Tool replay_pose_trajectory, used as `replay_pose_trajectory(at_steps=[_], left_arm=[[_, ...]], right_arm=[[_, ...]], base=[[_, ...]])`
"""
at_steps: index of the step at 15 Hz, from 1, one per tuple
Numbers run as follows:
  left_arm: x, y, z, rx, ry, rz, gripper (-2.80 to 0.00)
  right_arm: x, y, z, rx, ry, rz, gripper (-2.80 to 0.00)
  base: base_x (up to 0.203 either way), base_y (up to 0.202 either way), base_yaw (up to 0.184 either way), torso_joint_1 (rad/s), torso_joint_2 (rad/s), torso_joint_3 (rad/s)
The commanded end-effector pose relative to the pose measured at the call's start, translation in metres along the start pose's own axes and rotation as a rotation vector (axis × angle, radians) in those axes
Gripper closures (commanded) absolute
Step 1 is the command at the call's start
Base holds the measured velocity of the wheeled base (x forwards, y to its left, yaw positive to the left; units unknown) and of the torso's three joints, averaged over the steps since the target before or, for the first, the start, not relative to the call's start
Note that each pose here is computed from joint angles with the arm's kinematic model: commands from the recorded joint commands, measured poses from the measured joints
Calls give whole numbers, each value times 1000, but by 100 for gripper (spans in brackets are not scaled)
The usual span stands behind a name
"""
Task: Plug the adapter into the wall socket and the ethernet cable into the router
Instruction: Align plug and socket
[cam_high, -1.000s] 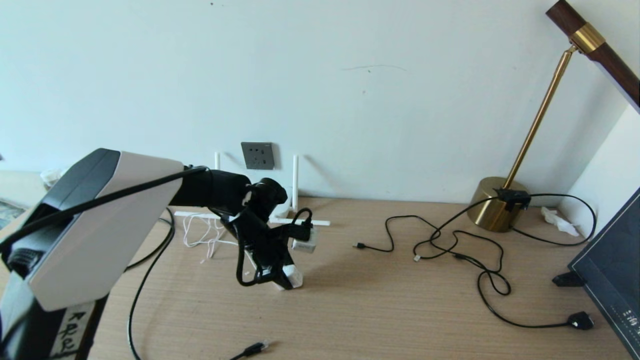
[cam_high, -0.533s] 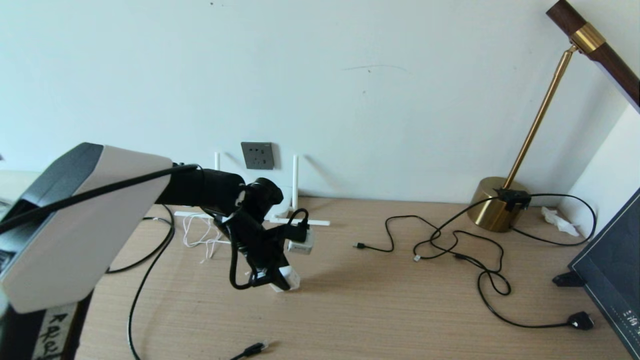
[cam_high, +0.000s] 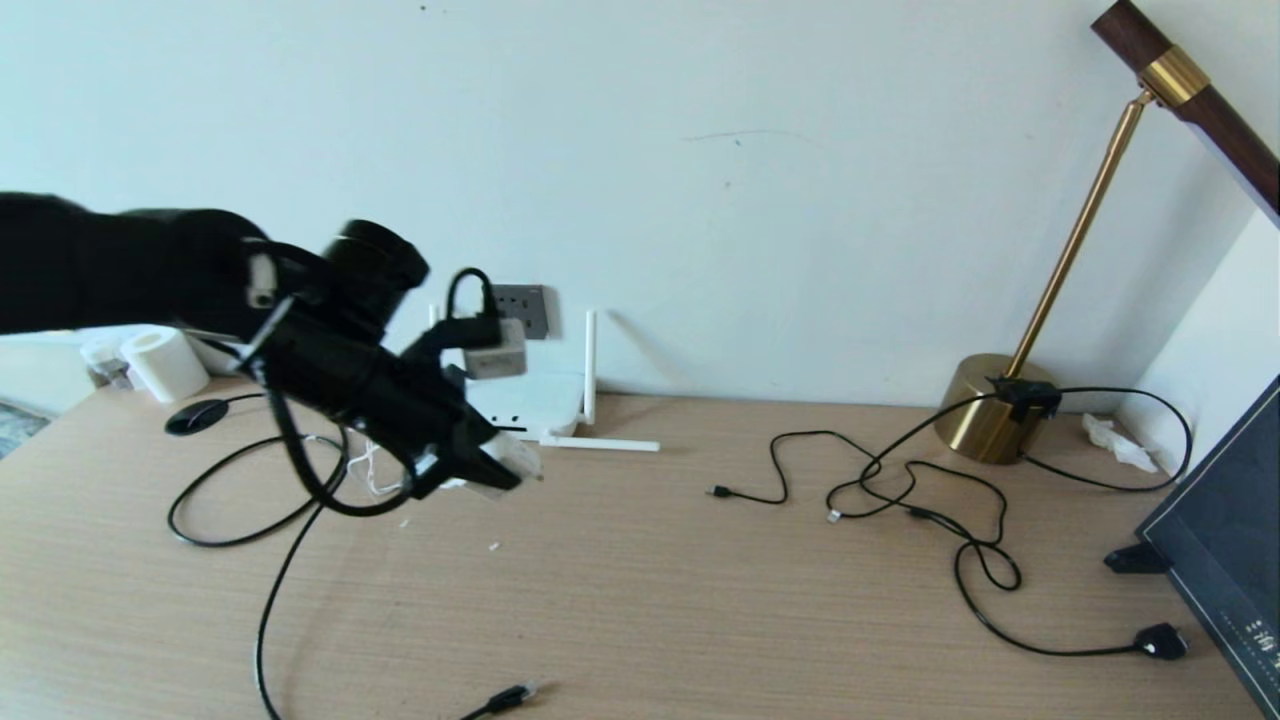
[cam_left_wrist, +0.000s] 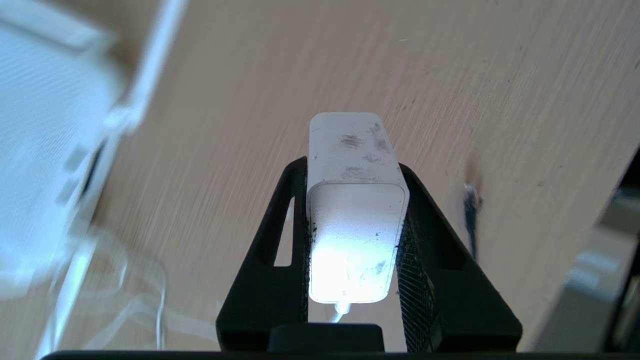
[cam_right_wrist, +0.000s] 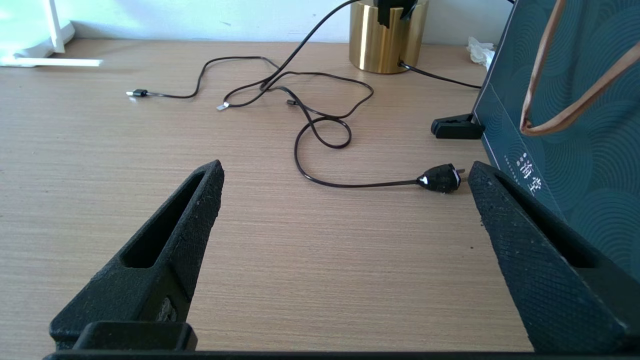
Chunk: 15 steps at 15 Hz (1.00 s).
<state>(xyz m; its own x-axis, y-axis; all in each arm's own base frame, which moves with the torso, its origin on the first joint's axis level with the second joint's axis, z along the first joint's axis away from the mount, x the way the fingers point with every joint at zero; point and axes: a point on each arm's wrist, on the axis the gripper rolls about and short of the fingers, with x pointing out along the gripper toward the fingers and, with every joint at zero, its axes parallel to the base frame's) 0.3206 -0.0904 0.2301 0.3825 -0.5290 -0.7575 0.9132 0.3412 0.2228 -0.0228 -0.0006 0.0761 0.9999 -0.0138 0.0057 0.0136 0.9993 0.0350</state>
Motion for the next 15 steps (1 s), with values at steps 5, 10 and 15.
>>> replay_pose_trajectory(at_steps=[5, 10, 15], left_arm=[[-167, -80, -52, -243, -91, 424, 0], [-178, -115, -44, -852, -367, 317, 0], [-114, -70, -52, -1050, -521, 301, 0]], right_arm=[[0, 0, 0, 0, 1, 0, -280], [0, 0, 0, 0, 1, 0, -280], [0, 0, 0, 0, 1, 0, -280]], base=[[0, 0, 0, 0, 0, 0], [0, 0, 0, 0, 0, 0], [0, 0, 0, 0, 0, 0]])
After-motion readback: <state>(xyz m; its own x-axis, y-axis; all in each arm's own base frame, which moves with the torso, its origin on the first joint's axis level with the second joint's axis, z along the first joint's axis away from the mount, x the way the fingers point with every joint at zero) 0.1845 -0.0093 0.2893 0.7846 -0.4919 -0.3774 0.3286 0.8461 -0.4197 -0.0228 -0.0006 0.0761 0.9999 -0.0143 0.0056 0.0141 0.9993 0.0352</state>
